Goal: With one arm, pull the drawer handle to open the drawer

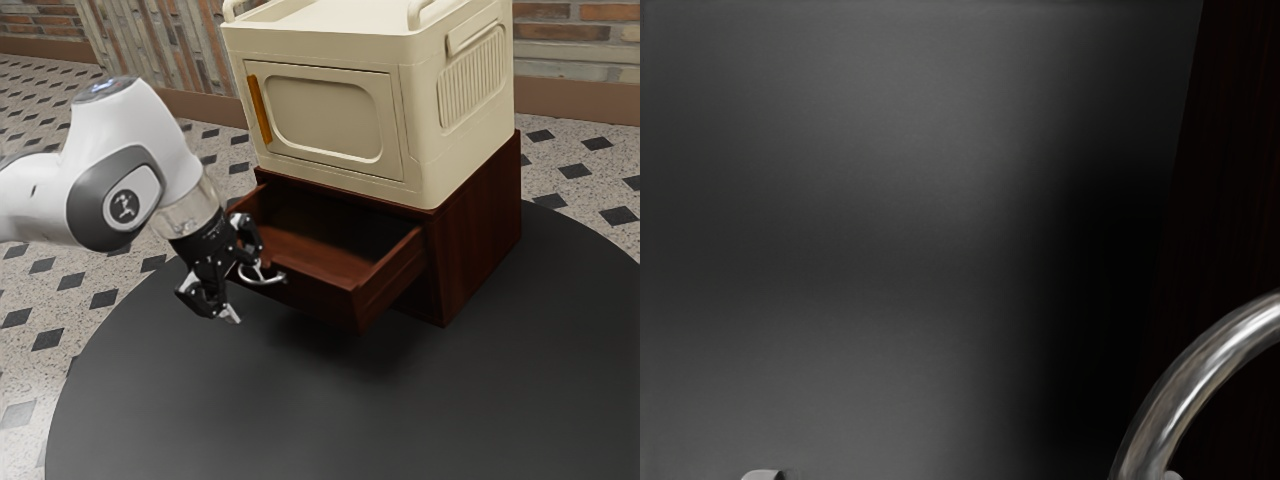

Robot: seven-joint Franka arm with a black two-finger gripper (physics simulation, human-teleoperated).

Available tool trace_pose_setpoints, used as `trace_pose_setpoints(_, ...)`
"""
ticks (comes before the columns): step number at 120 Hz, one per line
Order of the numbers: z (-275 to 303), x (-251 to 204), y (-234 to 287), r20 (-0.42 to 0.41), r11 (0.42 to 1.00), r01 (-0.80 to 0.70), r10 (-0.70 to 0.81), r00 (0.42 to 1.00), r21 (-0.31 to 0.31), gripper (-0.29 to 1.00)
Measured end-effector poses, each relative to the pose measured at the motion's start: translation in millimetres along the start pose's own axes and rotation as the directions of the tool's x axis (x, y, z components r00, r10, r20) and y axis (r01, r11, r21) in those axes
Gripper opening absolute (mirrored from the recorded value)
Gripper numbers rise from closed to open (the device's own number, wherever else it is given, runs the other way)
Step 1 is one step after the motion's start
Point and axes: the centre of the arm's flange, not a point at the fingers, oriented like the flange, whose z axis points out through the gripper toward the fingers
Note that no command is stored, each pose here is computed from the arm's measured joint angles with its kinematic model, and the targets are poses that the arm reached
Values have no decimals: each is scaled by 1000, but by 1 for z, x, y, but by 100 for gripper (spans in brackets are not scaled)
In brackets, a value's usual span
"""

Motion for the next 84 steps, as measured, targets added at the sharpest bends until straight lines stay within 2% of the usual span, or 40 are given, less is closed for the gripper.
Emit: trace_pose_setpoints(84,-6,10,-34,-12,999,47,-47,999,0,29)
